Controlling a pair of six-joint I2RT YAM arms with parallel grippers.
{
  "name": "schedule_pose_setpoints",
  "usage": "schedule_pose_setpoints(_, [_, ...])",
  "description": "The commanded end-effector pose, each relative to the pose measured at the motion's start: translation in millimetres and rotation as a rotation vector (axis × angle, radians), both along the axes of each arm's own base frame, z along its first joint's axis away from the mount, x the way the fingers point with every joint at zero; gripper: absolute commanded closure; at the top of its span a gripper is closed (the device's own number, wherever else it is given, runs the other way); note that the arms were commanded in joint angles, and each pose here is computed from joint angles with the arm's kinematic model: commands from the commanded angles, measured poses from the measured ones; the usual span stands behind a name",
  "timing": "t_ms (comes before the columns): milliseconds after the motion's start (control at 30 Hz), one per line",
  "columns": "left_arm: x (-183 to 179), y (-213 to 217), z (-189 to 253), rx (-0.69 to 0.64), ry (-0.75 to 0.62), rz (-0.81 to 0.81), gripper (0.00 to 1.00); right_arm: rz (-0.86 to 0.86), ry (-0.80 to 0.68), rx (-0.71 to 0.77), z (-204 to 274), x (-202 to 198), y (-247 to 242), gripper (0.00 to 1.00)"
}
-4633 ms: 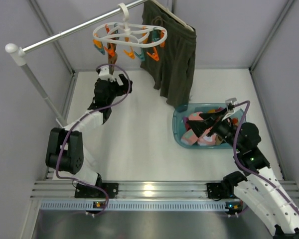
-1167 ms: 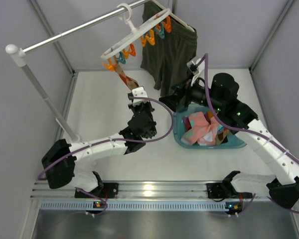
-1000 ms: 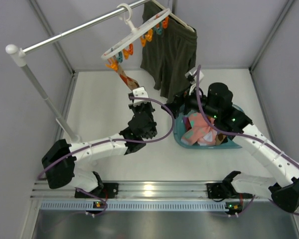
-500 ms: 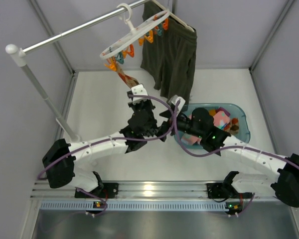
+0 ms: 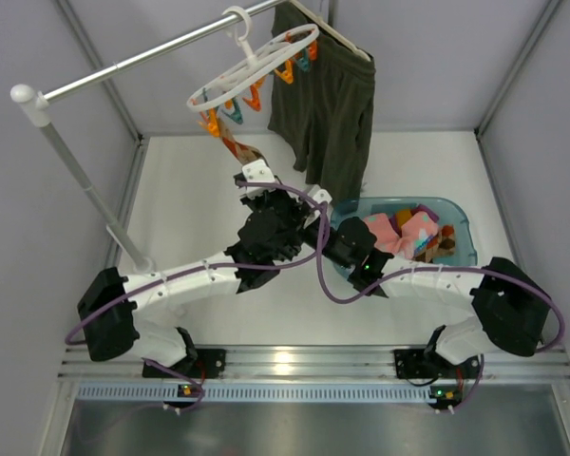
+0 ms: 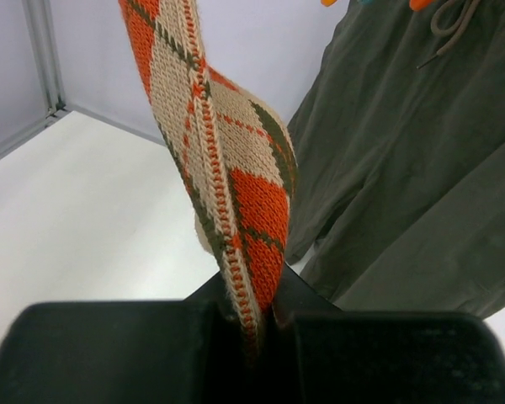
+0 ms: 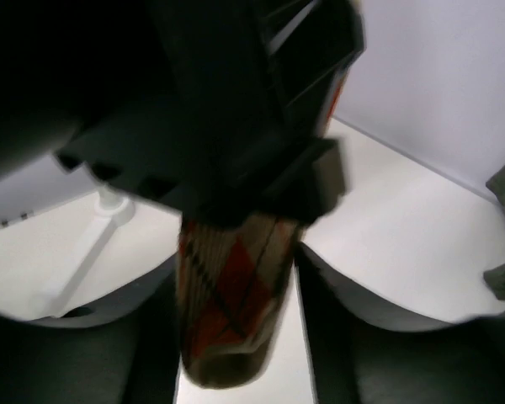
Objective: Remove the socks clipped to the hanger
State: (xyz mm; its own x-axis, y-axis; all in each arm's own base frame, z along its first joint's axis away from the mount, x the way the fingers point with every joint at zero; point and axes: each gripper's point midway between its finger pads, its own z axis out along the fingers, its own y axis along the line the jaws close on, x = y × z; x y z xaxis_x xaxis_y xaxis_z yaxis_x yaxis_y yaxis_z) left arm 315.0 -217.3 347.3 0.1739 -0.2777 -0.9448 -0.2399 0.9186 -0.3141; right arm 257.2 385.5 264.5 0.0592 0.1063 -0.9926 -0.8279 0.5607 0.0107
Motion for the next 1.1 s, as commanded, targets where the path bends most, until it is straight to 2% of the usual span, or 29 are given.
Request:
schedule_pose_setpoints(0, [-5.1,-3.4,10.0,-0.041,-0.022,-0.019,1.0,-0.05,-0.132,0.148,41.7,5.6,-0.5,0.56])
schedule_pose_setpoints(33, [-6.1,-1.6,8.6,-0.041,-0.022,-0.021,1.0,-0.048,-0.135,0.158,43.1,5.3,-0.2,0.83])
schedule_pose_setpoints(67, [-6.4,-1.3,8.0,-0.037,-0.022,-0.023,1.0,-0.043,-0.137,0.161,42.8,3.6,-0.7,0.93])
schedule_pose_setpoints(100, [-6.8,-0.7,6.8,-0.031,-0.02,-0.025,0.93,-0.048,-0.14,0.165,43.8,3.1,-2.1,1.0])
schedule_pose_setpoints(133, [-7.3,0.1,5.0,-0.022,-0.018,-0.027,0.86,-0.053,-0.142,0.172,46.6,1.7,-4.2,1.0])
schedule_pose_setpoints(167, [-7.8,-0.6,6.9,-0.02,-0.025,-0.043,0.75,-0.056,-0.14,0.172,46.3,0.8,-5.8,1.0])
schedule_pose_setpoints(200, [-8.1,0.3,7.4,-0.015,-0.028,-0.052,0.42,-0.073,-0.137,0.165,44.9,3.0,-8.9,1.0])
schedule_pose_setpoints(267, [-10.5,2.3,-0.3,0.008,-0.016,-0.065,0.13,-0.083,-0.13,0.14,43.2,4.2,-11.5,1.0])
schedule_pose_setpoints(300, [-15.2,8.0,-0.9,0.007,-0.019,-0.083,0.02,-0.08,-0.128,0.123,41.0,4.9,-11.8,1.0])
schedule_pose_setpoints(333, [-18.2,9.2,-11.0,0.028,0.007,-0.099,0.02,-0.077,-0.127,0.118,42.4,5.5,-12.9,1.0])
schedule_pose_setpoints(433, [-31.8,22.2,-18.8,-0.068,0.011,-0.172,0.02,-0.068,-0.112,0.079,36.5,10.5,-16.1,1.0])
schedule_pose_setpoints(467, [-35.5,27.9,-27.0,-0.047,0.034,-0.177,0.02,-0.074,-0.108,0.069,34.8,14.1,-18.9,1.0])
schedule_pose_setpoints(567, [-47.6,52.0,-22.9,-0.082,0.028,-0.17,0.02,-0.056,-0.095,0.051,30.6,16.1,-22.1,1.0])
schedule_pose_setpoints(633, [-50.7,68.0,-7.0,-0.107,0.004,-0.155,0.02,0.02,-0.098,0.033,30.3,6.6,-17.3,1.0])
schedule_pose_setpoints(733, [-37.5,74.2,8.6,-0.132,-0.004,-0.217,0.02,0.126,-0.087,-0.009,25.3,-5.8,-14.8,1.0])
schedule_pose_setpoints(833, [-15.6,83.3,23.1,-0.165,0.026,-0.243,0.02,0.125,-0.072,-0.008,30.2,-4.8,-23.3,1.0])
schedule_pose_setpoints(933, [7.5,108.3,35.5,-0.149,0.05,-0.165,0.02,0.078,-0.061,-0.016,25.3,2.9,-32.7,1.0])
schedule_pose_setpoints(1067, [3.9,119.9,51.3,-0.15,0.046,-0.116,0.02,0.074,-0.04,-0.088,13.3,13.9,-23.6,1.0])
